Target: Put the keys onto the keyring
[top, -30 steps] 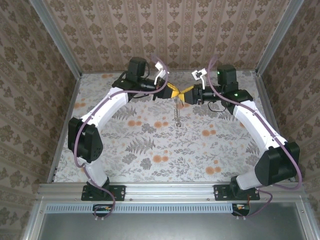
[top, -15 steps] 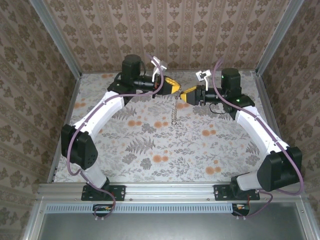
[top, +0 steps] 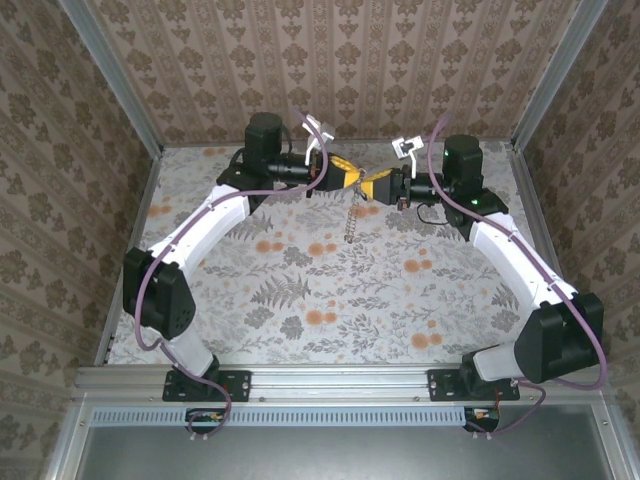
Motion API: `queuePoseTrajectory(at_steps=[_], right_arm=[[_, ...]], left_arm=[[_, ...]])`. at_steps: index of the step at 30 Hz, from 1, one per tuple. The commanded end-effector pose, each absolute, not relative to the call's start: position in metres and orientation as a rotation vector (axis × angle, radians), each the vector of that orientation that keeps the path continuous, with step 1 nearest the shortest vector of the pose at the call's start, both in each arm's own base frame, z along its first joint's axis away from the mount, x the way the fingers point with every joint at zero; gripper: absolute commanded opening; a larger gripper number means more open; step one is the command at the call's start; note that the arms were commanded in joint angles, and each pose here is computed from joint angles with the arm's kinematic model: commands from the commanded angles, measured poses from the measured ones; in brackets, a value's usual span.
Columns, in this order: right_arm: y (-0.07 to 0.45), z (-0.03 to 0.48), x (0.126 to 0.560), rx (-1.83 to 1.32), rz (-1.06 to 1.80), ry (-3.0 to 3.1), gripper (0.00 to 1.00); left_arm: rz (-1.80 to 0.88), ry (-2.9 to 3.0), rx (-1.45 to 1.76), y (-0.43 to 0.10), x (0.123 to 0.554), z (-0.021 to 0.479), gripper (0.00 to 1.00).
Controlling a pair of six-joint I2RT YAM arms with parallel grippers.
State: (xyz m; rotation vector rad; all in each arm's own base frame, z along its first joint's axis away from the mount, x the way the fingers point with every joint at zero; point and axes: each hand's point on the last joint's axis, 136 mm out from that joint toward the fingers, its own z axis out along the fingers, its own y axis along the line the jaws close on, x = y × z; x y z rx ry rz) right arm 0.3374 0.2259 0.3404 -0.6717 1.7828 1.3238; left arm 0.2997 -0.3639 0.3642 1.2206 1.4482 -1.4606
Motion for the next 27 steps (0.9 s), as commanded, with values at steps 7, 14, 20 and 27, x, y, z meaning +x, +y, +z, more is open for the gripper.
queuePoseTrajectory(at_steps=[7,14,20,27], right_arm=[[0.229,0.336,0.327,-0.696,1.360,1.775,0.00],[0.232,0.333,0.324,-0.704,1.375,1.778,0.00],[0.230,0.331,0.319,-0.724,1.361,1.791,0.00],[0.232,0.333,0.320,-0.725,1.378,1.786,0.00]], left_arm=[[-1.402,1.337,1.175,-0.356,0.292,0.401,0.00],[-1.381,1.310,1.134,-0.352,0.293,0.411,0.00],[-1.361,1.296,1.101,-0.345,0.295,0.417,0.00],[-1.369,1.293,1.094,-0.343,0.295,0.418,0.00]])
